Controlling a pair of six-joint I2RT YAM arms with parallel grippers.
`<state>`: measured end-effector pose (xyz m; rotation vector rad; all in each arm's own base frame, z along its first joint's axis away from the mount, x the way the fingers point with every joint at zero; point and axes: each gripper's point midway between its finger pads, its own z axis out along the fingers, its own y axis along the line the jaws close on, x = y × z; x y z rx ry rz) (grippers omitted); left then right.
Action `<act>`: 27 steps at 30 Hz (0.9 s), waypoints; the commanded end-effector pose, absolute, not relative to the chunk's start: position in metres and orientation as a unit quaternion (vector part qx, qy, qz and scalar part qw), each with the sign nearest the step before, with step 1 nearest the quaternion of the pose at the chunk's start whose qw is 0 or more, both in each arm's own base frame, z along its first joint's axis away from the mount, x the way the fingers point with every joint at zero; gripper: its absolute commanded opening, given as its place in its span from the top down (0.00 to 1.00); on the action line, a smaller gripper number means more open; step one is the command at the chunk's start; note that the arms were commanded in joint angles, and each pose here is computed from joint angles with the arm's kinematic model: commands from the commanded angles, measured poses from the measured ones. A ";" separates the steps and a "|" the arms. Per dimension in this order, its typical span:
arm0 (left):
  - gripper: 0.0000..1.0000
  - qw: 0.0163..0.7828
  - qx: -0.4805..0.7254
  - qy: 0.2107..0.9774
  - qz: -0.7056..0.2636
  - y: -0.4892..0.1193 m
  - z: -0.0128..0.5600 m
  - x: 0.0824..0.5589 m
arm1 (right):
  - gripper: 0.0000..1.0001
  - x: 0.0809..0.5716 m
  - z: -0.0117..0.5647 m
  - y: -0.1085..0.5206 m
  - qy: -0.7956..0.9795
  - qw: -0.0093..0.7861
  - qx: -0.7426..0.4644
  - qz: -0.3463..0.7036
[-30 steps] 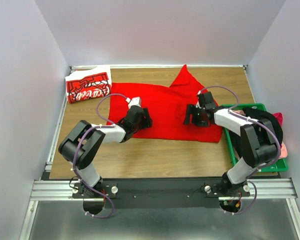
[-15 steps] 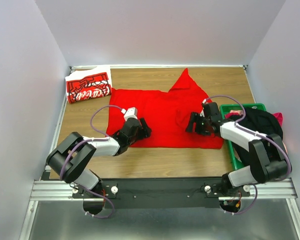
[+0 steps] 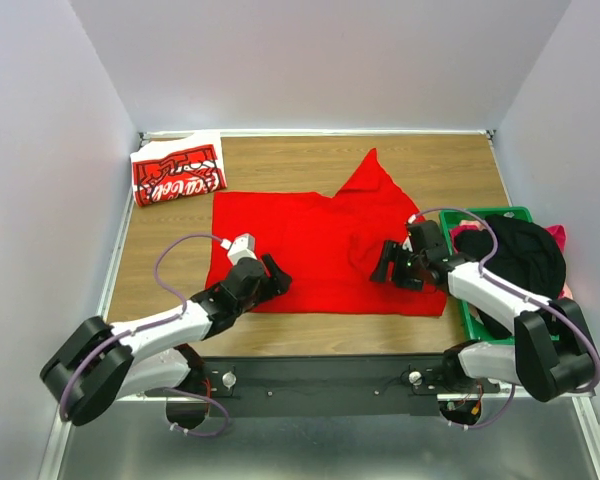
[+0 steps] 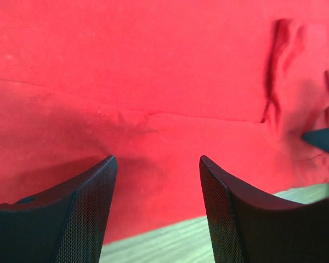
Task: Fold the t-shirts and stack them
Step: Fold the tshirt
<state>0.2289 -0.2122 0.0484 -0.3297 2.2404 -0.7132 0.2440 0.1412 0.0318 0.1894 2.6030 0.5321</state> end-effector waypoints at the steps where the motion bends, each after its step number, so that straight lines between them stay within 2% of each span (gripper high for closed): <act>1: 0.30 0.407 -0.150 0.863 -0.261 -0.201 0.072 0.237 | 0.18 0.237 0.046 0.142 0.952 0.226 0.069 0.192; 8: 0.28 0.447 -0.114 0.851 -0.251 -0.217 0.096 0.266 | 0.17 0.272 0.059 0.133 0.950 0.269 0.059 0.145; 15: 0.27 0.430 -0.090 0.866 -0.238 -0.233 0.069 0.275 | 0.17 0.286 0.045 0.127 0.949 0.288 0.056 0.120; 27: 0.27 0.395 -0.132 0.884 -0.213 -0.195 0.021 0.238 | 0.18 0.244 -0.001 0.120 0.964 0.233 0.091 0.095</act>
